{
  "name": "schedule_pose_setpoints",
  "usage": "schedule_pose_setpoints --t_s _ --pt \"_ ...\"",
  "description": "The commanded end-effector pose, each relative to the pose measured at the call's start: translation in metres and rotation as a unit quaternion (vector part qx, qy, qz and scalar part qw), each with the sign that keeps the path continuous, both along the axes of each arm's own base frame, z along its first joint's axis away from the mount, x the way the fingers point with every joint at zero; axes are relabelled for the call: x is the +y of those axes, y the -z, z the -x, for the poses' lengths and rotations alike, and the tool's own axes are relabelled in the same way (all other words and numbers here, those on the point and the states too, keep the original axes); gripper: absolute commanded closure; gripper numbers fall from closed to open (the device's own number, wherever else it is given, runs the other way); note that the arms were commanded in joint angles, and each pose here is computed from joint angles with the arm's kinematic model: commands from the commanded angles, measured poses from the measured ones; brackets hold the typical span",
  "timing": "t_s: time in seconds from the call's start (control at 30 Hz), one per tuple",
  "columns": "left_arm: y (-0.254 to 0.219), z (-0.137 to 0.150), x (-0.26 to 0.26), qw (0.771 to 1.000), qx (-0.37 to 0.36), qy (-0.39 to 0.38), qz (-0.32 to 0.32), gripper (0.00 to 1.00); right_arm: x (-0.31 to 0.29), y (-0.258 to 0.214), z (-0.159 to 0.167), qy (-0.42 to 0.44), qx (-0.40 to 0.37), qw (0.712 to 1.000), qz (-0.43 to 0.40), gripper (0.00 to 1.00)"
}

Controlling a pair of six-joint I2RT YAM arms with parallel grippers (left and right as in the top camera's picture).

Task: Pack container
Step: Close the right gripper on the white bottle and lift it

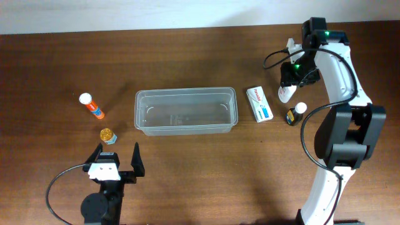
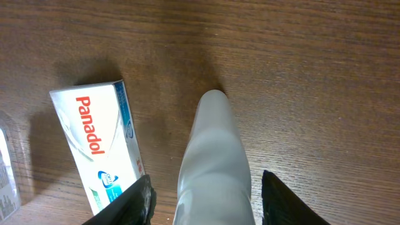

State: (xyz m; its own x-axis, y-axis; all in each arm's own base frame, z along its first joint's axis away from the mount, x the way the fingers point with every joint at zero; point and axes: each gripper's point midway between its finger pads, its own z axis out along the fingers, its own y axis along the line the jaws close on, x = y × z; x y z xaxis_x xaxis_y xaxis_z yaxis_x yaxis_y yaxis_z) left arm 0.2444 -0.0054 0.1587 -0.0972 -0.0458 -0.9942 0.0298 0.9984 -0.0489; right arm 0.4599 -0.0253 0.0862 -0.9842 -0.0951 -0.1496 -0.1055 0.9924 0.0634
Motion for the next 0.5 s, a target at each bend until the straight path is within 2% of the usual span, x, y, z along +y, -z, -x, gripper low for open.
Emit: schedule_pose_setpoints --t_s 0.0,0.2,0.47 --pt "0.0016 0.0000 0.0019 1.000 -0.001 -0.004 -0.006 0.01 -0.0006 0.0069 0.0008 -0.001 0.009 1.000 0.006 0.57" --pt "0.0016 0.0000 0.0019 1.000 -0.001 -0.004 -0.006 0.01 -0.0006 0.0068 0.0006 -0.001 0.009 1.000 0.006 0.69" --pt "0.0016 0.0000 0.0019 1.000 -0.001 -0.004 -0.006 0.01 -0.0003 0.0066 0.0010 0.000 0.009 1.000 0.005 0.76"
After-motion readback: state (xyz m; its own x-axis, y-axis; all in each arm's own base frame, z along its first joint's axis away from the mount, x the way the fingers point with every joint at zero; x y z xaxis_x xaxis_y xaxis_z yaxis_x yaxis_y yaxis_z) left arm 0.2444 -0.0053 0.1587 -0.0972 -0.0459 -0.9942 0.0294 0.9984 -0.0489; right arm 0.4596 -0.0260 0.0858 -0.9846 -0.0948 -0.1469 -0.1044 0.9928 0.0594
